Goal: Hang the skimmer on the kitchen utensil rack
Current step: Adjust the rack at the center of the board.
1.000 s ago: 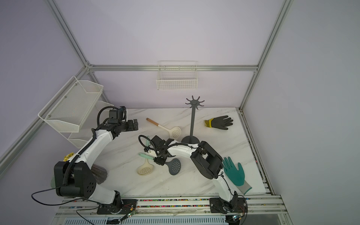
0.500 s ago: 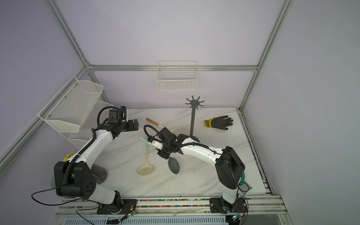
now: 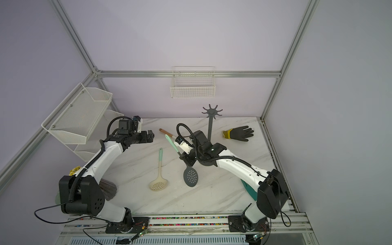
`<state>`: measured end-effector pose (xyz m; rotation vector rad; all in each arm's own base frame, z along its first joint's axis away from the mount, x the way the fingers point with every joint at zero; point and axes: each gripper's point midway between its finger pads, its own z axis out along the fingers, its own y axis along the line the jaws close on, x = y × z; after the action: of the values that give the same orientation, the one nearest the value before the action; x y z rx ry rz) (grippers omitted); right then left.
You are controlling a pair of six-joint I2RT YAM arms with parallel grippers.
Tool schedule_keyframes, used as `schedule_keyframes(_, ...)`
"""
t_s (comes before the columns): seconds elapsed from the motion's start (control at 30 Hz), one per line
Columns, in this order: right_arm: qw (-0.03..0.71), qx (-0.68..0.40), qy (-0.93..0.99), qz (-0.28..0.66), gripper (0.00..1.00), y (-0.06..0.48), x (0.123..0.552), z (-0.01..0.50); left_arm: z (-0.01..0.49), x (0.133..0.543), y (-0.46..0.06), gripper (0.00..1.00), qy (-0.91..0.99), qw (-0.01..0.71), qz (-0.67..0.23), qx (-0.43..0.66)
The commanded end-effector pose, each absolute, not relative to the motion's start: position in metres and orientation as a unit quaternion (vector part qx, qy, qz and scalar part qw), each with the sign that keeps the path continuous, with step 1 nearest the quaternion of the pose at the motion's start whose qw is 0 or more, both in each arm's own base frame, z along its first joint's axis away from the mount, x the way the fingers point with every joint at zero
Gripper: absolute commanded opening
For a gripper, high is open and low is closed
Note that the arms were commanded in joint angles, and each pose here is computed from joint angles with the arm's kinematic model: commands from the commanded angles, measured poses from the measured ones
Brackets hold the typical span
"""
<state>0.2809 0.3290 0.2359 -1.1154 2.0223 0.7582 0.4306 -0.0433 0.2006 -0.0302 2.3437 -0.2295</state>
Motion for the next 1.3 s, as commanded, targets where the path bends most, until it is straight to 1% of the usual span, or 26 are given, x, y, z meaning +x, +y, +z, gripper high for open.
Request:
schedule_keyframes(0.0, 0.384, -0.413, 0.734, 0.379, 0.02, 0.318, 0.262, 0.301, 0.216, 0.434, -0.070, 1.00, 0.907, 0.390, -0.157, 0.031)
schedule_keyframes(0.1, 0.392, -0.402, 0.721, 0.407, 0.02, 0.299, 0.251, 0.326, 0.220, 0.434, -0.091, 1.00, 0.900, 0.390, -0.186, 0.059)
schedule_keyframes(0.2, 0.376, -0.401, 0.716, 0.431, 0.03, 0.283, 0.234, 0.338, 0.224, 0.434, -0.117, 1.00, 0.890, 0.395, -0.205, 0.100)
schedule_keyframes(0.37, 0.405, -0.397, 0.681, 0.464, 0.03, 0.261, 0.214, 0.385, 0.221, 0.428, -0.169, 1.00, 0.875, 0.385, -0.234, 0.179)
schedule_keyframes(0.47, 0.437, -0.392, 0.666, 0.461, 0.03, 0.244, 0.208, 0.413, 0.218, 0.423, -0.199, 1.00, 0.858, 0.382, -0.262, 0.222)
schedule_keyframes(0.53, 0.454, -0.381, 0.664, 0.456, 0.02, 0.230, 0.210, 0.422, 0.214, 0.421, -0.213, 1.00, 0.848, 0.389, -0.269, 0.241)
schedule_keyframes(0.7, 0.449, -0.369, 0.648, 0.492, 0.00, 0.214, 0.210, 0.444, 0.201, 0.416, -0.250, 1.00, 0.822, 0.397, -0.291, 0.287)
schedule_keyframes(0.87, 0.446, -0.360, 0.647, 0.503, 0.00, 0.200, 0.216, 0.447, 0.203, 0.411, -0.296, 1.00, 0.785, 0.422, -0.311, 0.330)
schedule_keyframes(0.93, 0.435, -0.352, 0.649, 0.515, 0.00, 0.194, 0.221, 0.442, 0.204, 0.413, -0.312, 1.00, 0.774, 0.429, -0.317, 0.341)
schedule_keyframes(1.1, 0.435, -0.339, 0.661, 0.509, 0.00, 0.188, 0.231, 0.428, 0.207, 0.418, -0.352, 1.00, 0.743, 0.438, -0.341, 0.374)
schedule_keyframes(1.27, 0.426, -0.332, 0.664, 0.517, 0.00, 0.186, 0.238, 0.425, 0.210, 0.428, -0.377, 1.00, 0.718, 0.461, -0.344, 0.391)
